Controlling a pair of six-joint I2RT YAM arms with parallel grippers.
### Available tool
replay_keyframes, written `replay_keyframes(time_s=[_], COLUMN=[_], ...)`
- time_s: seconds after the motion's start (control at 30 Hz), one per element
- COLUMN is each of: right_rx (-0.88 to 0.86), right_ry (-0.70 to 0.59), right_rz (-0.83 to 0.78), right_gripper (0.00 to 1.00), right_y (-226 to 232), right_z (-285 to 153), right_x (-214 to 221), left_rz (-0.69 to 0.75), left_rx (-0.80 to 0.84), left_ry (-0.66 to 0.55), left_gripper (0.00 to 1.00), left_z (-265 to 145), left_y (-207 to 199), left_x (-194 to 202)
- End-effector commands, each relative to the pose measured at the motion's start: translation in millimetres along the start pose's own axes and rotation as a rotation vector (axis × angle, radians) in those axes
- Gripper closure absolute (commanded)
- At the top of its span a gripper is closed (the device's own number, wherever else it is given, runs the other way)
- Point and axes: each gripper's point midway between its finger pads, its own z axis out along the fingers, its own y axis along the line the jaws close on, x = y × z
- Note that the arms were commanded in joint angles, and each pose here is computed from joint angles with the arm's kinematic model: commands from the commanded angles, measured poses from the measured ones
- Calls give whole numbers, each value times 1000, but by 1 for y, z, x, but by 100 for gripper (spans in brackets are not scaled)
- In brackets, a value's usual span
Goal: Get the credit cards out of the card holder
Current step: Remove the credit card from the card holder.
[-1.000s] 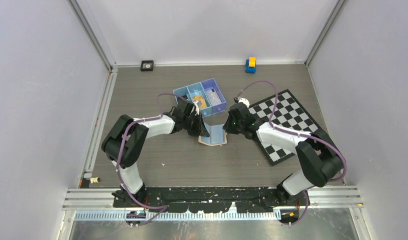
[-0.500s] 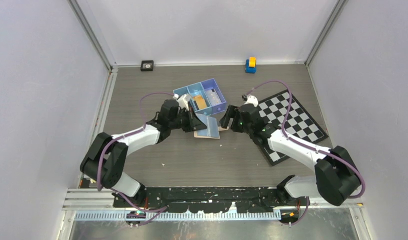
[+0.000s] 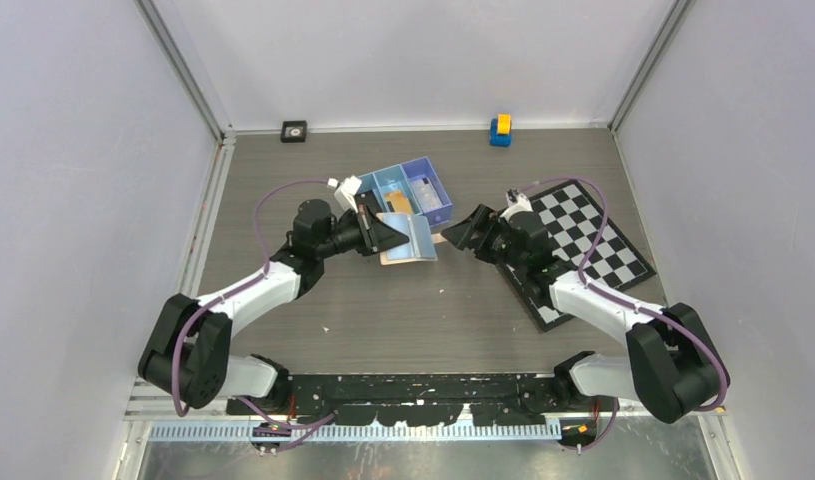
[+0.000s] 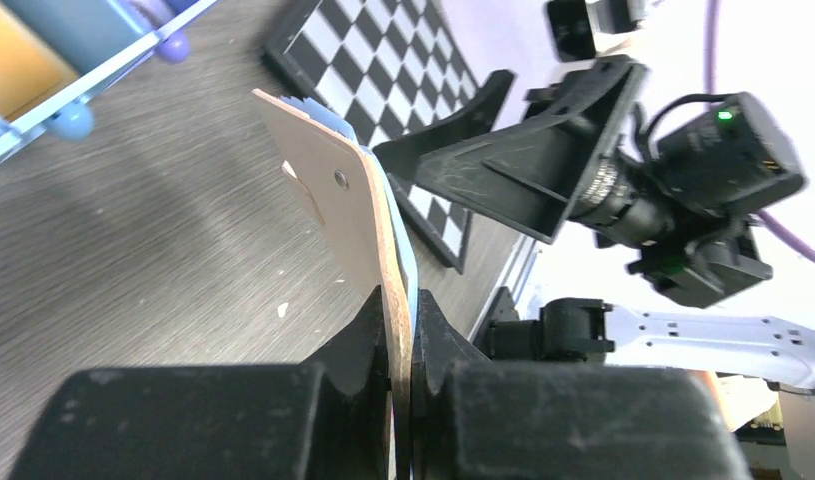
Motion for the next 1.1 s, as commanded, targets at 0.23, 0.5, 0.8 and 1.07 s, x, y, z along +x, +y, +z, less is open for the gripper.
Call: replay_keyframes(time_s=[0.23, 0.5, 0.8, 1.07], right_rx=[-322, -304, -354, -401], right_ry=[-95, -97, -103, -128], right_rz=[122, 214, 324, 364], right_gripper=[13, 13, 13, 13], right_y=[56, 46, 46, 51], right_z=[-17, -6, 3, -1], right_x=[-28, -26, -25, -29], left_rz=[67, 75, 81, 74], left_rx=[274, 293, 323, 338], left_ry=[-74, -76, -74, -49], left_gripper=[100, 100, 100, 100], left_z=[-12, -16, -16, -11], left_y=[-63, -69, -74, -75], left_x=[-21, -22, -22, -17])
